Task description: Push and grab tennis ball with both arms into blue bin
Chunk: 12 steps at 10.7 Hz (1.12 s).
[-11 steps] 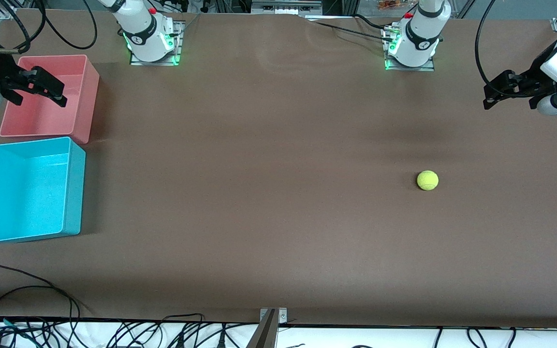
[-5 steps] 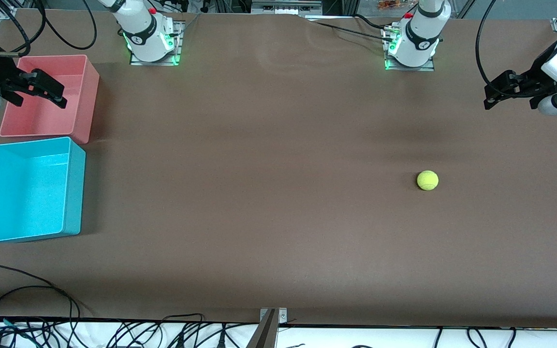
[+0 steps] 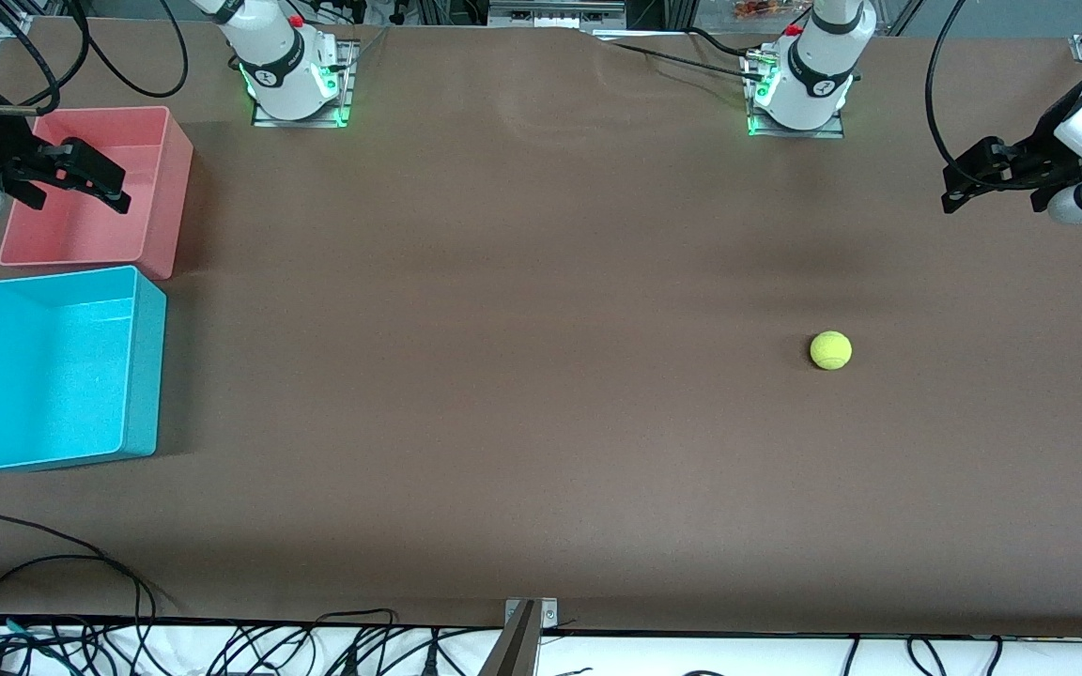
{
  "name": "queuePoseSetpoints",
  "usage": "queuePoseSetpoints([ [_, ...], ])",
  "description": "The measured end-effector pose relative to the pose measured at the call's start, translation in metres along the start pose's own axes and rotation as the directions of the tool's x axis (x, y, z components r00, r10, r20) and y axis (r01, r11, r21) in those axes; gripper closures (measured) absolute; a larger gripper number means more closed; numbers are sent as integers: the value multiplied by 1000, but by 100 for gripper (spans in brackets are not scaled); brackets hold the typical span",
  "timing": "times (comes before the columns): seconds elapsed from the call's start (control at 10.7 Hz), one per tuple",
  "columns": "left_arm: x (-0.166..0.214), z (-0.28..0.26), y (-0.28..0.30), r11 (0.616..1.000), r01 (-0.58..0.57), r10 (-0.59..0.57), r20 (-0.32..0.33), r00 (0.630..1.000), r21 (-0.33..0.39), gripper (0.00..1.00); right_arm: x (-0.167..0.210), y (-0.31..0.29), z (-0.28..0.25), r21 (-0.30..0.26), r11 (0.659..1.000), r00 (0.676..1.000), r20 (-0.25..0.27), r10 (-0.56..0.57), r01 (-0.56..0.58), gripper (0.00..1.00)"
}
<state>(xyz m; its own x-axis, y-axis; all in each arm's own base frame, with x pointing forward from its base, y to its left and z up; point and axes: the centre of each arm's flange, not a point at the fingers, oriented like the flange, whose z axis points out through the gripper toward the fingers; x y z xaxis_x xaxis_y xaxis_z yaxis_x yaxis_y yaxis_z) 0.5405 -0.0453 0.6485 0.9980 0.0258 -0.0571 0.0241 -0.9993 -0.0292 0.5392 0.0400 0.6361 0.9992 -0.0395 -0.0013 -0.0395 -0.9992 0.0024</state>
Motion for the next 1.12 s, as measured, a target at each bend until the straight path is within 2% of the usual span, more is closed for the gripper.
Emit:
queuePoseSetpoints([
  [1.12,0,0,-1,1000,2,-2,0,1000,0,0,1,0,3,-3,1000,1000,4,0,0,0],
])
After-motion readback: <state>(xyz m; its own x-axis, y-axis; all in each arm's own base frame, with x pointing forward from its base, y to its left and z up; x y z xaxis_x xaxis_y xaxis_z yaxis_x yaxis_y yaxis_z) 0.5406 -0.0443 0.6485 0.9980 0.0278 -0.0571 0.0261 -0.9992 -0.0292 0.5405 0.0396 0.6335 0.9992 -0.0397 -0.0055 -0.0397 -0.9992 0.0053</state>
